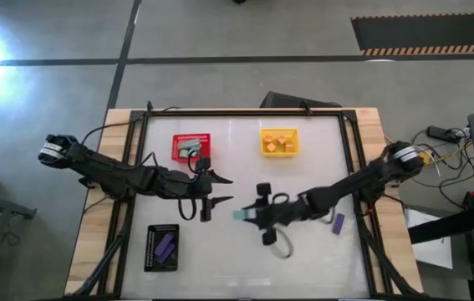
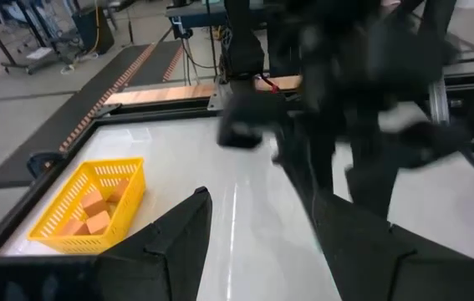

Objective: Sort & place blocks by color
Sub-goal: Put the light blue block into the red bin

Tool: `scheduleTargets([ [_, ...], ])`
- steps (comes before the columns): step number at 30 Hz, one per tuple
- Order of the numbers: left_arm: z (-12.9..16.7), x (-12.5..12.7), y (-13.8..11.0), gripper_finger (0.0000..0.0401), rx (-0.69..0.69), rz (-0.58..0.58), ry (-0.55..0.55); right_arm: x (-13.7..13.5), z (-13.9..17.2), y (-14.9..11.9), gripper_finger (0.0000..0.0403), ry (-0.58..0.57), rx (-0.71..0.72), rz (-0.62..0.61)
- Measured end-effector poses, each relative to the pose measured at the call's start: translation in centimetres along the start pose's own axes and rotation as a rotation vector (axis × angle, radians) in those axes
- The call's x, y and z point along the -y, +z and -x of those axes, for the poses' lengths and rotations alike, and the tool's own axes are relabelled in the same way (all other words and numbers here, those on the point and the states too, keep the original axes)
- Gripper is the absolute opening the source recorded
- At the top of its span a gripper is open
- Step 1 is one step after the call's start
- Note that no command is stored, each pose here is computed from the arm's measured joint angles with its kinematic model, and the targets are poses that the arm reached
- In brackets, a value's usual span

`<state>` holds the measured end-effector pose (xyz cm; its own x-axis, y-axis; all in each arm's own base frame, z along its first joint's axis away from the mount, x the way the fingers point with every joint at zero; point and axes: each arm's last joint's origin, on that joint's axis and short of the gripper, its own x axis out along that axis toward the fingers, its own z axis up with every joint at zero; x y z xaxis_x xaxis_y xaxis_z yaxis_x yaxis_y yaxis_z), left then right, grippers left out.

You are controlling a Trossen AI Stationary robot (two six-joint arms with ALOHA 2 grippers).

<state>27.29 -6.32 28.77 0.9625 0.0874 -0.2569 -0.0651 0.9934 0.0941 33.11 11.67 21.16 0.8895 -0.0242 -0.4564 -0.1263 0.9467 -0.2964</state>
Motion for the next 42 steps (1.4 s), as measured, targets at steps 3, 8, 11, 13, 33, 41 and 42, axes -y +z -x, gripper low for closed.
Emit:
scheduleTargets([
  [3,0.0,0.0,0.1,0.0194,0.012,-0.024,0.0,1.5,1.9,-0.1,0.0118,0.021,0.249,-0.022],
  [8,0.0,0.0,0.4,0.0194,0.048,-0.021,0.0,3.4,4.8,-0.7,0.0118,0.051,0.607,-0.081],
  [11,0.0,0.0,0.4,0.0194,0.082,-0.011,0.001,3.9,5.5,-1.2,0.0118,0.004,0.705,-0.107],
  [13,0.0,0.0,0.4,0.0194,0.117,0.001,0.001,4.0,5.4,-1.6,0.0118,-0.021,0.719,-0.114],
  [33,-5.2,2.3,-2.7,0.0194,0.528,0.089,-0.088,4.6,4.7,-1.6,0.0118,-0.059,0.715,-0.092],
  [41,-5.2,2.3,-2.2,0.0194,0.63,0.097,-0.073,4.6,4.7,-1.8,0.0118,-0.055,0.702,-0.092],
  [42,-5.1,2.3,-2.2,0.0194,0.63,0.097,-0.072,4.6,4.7,-1.8,0.0118,-0.055,0.702,-0.091],
])
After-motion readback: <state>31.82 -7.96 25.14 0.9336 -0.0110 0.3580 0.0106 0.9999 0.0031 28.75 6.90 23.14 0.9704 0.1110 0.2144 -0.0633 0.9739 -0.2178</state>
